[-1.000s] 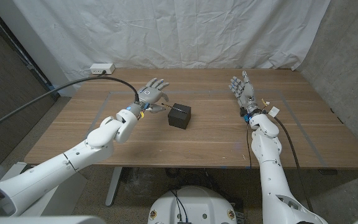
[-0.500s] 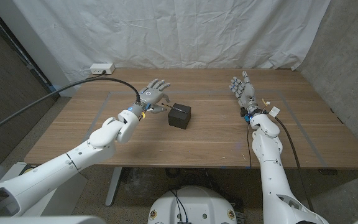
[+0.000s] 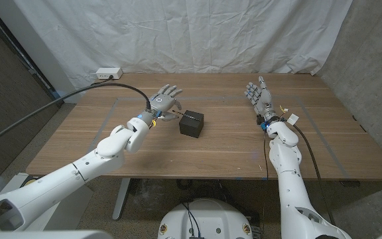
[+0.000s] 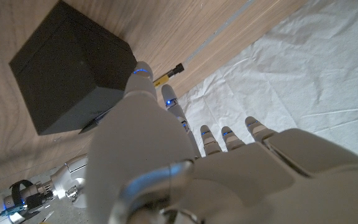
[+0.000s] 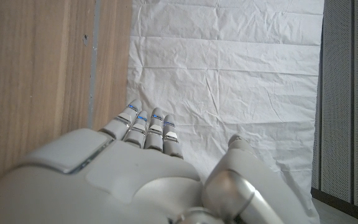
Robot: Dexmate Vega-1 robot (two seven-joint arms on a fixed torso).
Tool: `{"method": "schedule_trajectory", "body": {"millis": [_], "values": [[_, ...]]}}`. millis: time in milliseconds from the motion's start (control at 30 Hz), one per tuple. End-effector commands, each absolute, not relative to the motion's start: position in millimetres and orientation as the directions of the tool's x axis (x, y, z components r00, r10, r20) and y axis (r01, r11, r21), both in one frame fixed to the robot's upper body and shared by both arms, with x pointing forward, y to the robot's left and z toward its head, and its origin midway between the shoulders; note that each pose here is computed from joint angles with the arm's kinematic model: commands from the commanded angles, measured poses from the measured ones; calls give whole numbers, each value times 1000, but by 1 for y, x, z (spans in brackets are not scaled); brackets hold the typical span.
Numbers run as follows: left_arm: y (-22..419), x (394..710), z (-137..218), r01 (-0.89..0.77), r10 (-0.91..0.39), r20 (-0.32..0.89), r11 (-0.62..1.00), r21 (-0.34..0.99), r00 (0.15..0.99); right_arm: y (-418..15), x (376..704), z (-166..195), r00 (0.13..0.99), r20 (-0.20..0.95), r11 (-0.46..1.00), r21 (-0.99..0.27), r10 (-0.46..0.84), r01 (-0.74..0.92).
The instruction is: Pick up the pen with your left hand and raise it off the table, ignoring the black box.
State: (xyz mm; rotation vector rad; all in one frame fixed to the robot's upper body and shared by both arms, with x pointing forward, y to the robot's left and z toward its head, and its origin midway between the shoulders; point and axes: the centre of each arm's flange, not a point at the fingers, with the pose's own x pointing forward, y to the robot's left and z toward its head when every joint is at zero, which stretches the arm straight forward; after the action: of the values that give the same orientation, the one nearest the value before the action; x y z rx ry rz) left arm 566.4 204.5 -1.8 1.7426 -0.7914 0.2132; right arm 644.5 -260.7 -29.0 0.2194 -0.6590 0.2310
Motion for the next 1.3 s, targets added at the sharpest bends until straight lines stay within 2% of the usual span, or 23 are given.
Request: {"method": "schedule_trajectory", "body": {"millis": [33,1300], "values": [[204,567,-1,-603,-391,519,-125,788,760,-261,647,-30,772,619,952,127,142,-277],[202,567,0,-609,-384,534,-99,787,753,-263,649,-32,780,609,953,127,144,-274]]}}
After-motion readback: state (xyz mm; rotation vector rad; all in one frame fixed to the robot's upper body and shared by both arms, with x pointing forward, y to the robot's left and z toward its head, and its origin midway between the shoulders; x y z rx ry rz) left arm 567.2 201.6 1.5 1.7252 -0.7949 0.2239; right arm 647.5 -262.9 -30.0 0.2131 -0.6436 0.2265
